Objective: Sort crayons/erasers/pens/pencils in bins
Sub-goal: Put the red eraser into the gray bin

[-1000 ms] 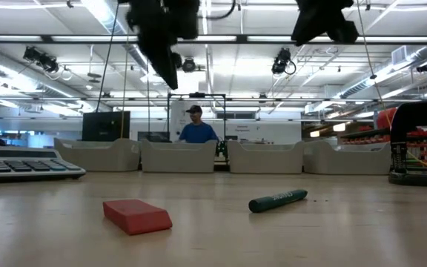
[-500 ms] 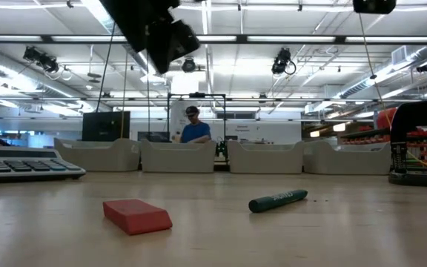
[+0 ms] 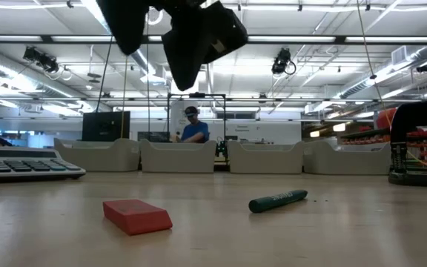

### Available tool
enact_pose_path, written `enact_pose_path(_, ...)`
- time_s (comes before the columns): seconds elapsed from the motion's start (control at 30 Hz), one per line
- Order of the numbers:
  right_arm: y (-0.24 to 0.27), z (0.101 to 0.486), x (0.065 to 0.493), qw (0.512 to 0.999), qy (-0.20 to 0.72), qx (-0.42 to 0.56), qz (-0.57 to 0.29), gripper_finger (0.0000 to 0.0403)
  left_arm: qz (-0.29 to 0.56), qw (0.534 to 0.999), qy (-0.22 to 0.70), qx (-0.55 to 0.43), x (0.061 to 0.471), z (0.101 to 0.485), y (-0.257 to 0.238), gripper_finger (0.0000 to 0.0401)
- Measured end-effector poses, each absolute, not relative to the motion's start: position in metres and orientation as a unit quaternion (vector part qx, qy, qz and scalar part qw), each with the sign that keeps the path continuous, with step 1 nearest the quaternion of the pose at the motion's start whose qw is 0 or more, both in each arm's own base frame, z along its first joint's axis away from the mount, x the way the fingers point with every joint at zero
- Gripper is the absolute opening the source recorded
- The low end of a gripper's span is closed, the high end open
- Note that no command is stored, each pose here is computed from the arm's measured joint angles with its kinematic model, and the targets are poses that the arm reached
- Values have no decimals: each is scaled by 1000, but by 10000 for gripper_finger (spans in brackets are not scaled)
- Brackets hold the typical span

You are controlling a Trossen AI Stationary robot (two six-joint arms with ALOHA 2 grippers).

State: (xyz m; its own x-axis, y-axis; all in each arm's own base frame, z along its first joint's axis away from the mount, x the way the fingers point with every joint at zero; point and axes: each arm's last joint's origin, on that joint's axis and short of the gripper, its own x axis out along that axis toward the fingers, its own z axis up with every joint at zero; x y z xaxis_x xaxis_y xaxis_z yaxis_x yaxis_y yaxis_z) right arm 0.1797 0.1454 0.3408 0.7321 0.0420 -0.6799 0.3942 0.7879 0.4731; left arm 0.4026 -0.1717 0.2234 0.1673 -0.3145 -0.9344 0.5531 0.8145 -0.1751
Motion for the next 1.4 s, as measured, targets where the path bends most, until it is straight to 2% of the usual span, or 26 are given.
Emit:
enact_pose_path(0.2,160,342,166,900,319,281,-95,64,-281,743,597,113,407,197,-183,220)
enact_pose_path(0.43,160,342,165,896,318,294,-99,64,-278,708,638,116,409,160,-187,216)
enact_pose_path(0.8,160,342,165,897,318,290,-102,64,-276,709,640,109,412,147,-194,198)
enact_pose_path(1.1,159,341,165,901,320,276,-101,64,-282,709,637,111,411,143,-201,199)
enact_pose_path(1.4,158,340,163,900,327,266,-107,64,-280,710,630,142,409,139,-201,170)
